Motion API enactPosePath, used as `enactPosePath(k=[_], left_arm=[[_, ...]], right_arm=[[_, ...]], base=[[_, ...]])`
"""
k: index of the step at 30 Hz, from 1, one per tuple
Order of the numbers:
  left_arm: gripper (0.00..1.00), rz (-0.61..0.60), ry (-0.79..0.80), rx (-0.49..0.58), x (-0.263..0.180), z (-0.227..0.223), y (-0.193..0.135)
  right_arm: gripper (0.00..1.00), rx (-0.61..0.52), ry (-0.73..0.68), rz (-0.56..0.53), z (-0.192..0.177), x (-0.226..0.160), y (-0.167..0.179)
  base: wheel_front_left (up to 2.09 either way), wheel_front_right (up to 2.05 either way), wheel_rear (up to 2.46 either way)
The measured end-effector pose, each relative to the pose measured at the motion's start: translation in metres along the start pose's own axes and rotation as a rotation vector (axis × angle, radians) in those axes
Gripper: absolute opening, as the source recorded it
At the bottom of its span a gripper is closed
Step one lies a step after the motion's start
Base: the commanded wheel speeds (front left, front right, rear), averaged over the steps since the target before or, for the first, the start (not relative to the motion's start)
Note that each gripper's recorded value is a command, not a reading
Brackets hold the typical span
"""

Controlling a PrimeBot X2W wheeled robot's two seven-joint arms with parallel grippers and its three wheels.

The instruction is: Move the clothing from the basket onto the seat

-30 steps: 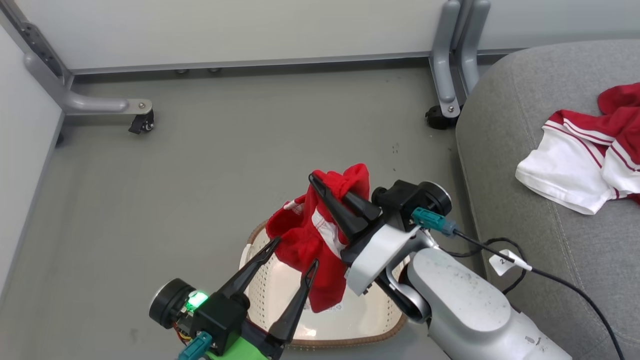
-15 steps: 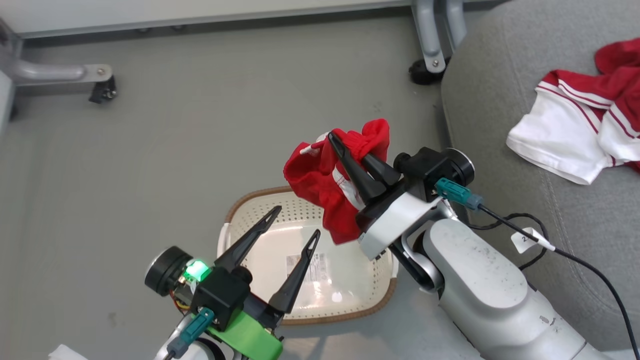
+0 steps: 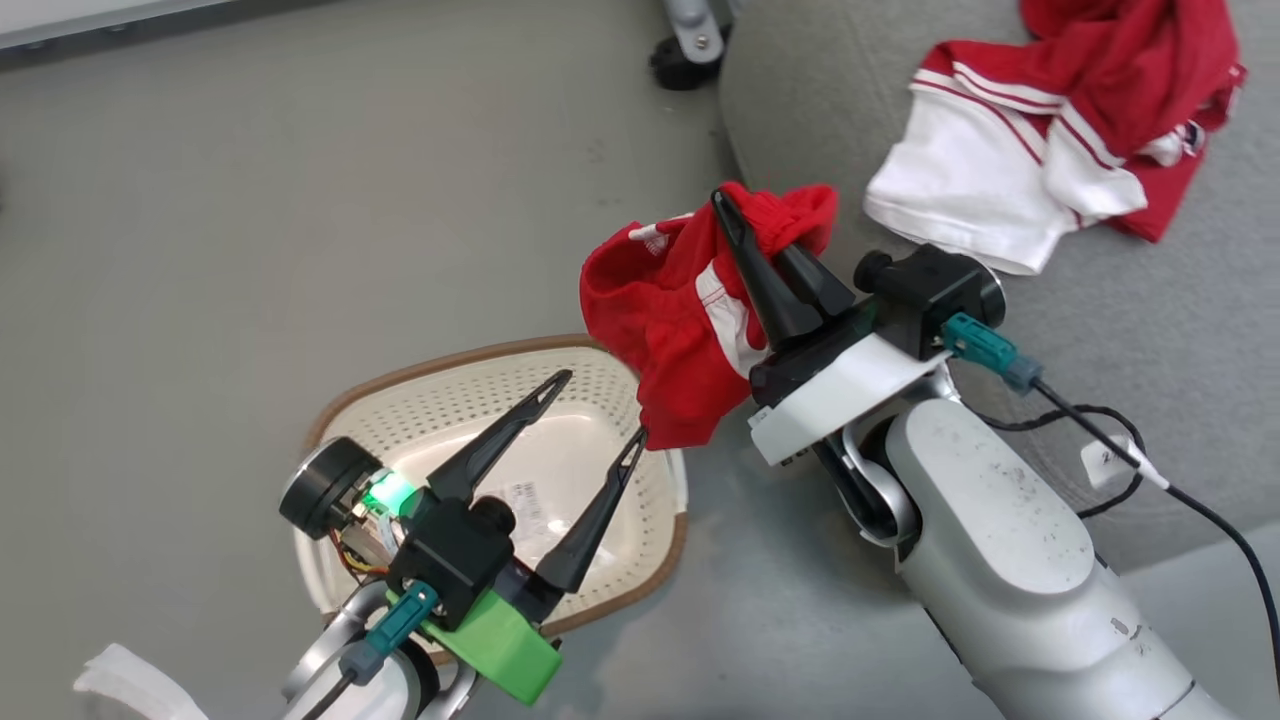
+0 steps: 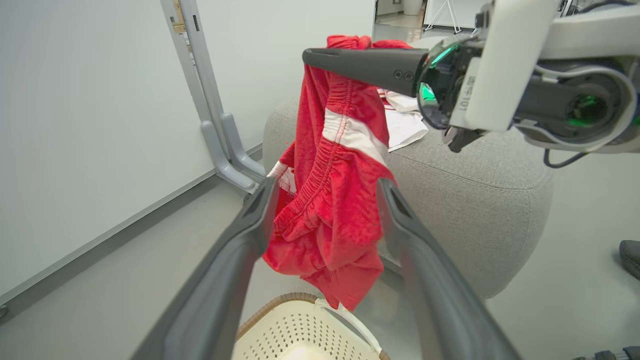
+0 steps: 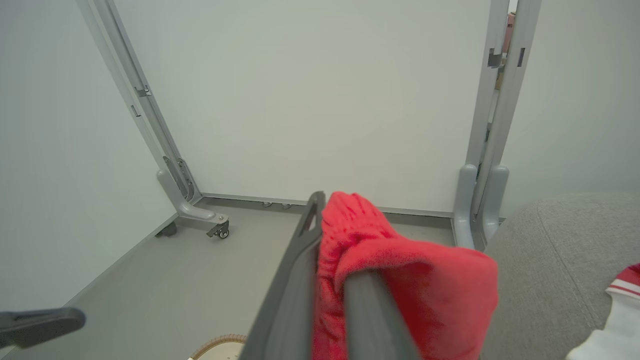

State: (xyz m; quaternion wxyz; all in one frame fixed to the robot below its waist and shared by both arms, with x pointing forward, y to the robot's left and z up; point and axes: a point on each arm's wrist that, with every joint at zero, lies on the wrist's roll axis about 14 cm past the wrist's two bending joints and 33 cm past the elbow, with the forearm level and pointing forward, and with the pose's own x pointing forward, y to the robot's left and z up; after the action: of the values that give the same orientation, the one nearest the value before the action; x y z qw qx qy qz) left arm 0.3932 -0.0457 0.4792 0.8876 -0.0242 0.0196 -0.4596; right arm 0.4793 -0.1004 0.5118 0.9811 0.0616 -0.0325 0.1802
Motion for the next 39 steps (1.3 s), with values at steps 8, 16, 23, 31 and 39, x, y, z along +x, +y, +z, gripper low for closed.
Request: enactPosePath(k=[8, 16, 23, 31, 39], left_arm=[[1.0, -0.159, 0.015, -0.023, 0.03, -0.009, -0.029], [1.0, -0.314, 0.012, -0.058, 0.051, -0.012, -0.066], [1.0, -0.39, -0.001, -0.086, 0.061, -0.01, -0.086], [1.0, -0.395, -0.036, -0.088, 0.065, -0.003, -0.083], [1.0, -0.357, -0.087, -0.051, 0.069, 0.004, -0.063]], right_arm=[[0.0, -0.018, 0.01, -0.211, 0.003, -0.044, -0.06], [0.0, -0.053, 0.026, -0.423, 0.01, -0.1, -0.112], [0.0, -0.119, -0.013, -0.576, 0.037, -0.133, -0.156], [0.0, -0.307, -0.153, -0.655, 0.121, -0.13, -0.218], [0.0, -0.438, -0.254, -0.698, 0.193, -0.107, -0.27]], base=[[0.0, 0.0, 0.0], [0.0, 0.0, 0.0], [0.0, 0.0, 0.0], [0.0, 0.0, 0.0], [0.0, 0.0, 0.0]])
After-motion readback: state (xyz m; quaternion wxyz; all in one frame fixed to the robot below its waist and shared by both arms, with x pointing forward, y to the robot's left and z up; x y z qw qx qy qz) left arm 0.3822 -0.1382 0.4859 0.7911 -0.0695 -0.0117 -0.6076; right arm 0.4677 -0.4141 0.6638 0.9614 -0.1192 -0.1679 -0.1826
